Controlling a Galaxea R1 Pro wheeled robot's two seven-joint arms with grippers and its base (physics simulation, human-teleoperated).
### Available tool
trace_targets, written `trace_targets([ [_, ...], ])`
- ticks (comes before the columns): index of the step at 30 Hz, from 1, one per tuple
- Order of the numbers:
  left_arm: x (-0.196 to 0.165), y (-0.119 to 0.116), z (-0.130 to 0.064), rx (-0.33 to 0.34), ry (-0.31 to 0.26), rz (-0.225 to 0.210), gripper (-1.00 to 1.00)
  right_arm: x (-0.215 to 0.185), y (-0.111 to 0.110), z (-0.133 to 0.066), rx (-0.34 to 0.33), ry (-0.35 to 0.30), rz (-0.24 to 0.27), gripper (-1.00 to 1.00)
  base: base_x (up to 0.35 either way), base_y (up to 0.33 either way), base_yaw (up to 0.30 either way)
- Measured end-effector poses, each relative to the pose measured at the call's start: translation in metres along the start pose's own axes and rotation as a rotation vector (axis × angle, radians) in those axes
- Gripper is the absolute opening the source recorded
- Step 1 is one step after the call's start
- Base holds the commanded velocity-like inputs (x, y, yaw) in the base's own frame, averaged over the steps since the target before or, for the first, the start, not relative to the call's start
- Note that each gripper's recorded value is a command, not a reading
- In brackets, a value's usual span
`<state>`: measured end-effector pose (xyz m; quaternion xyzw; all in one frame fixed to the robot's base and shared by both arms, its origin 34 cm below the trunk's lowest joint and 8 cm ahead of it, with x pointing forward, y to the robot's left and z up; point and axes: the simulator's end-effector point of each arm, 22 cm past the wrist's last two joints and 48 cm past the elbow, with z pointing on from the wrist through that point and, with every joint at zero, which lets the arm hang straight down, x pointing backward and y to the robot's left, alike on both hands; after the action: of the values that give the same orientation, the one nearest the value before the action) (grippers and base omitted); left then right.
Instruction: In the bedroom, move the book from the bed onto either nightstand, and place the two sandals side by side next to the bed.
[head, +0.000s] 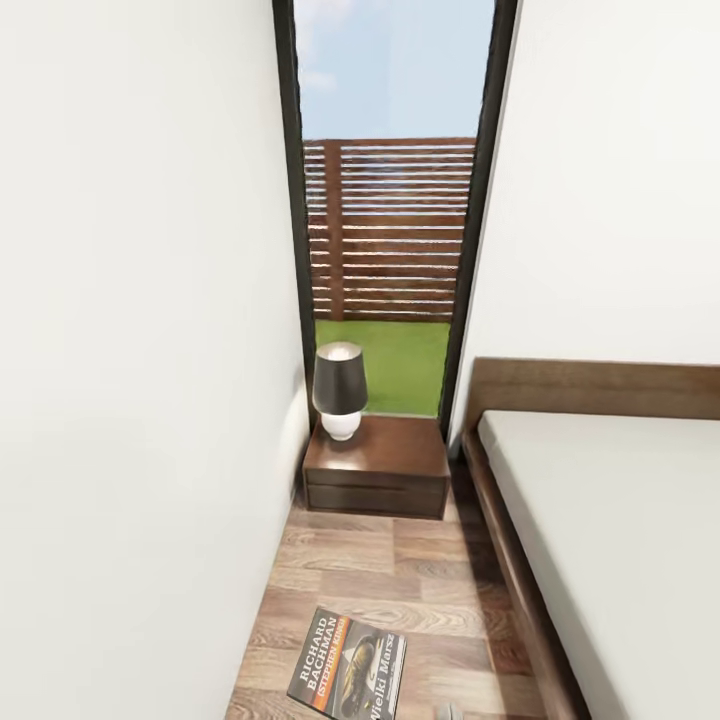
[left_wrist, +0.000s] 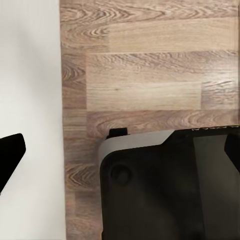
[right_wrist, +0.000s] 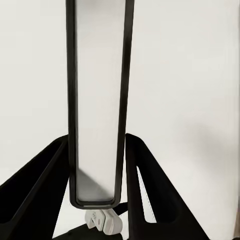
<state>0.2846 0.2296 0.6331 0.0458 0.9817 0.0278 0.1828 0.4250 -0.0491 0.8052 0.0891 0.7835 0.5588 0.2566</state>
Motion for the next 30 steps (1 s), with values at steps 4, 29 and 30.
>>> trace_targets([
  [4,0.0000,0.0000,0.0000,0.000,0.000,0.000,1.00,0.0001,0.0001,0.0001,0.000,0.000,0.000,-1.00,0.293,-0.131,-0.005],
  [29,0.0000,0.0000,0.0000,0.000,0.000,0.000,1.00,-0.0003,0.0002,0.0002,-0.001,0.000,-0.001,-1.00,0.275,-0.064,-0.001],
  [30,0.0000,0.0000,0.0000,0.000,0.000,0.000,1.00,-0.0003,0.0002,0.0002,-0.001,0.000,-0.001,-1.00,0.275,-0.002,0.000],
])
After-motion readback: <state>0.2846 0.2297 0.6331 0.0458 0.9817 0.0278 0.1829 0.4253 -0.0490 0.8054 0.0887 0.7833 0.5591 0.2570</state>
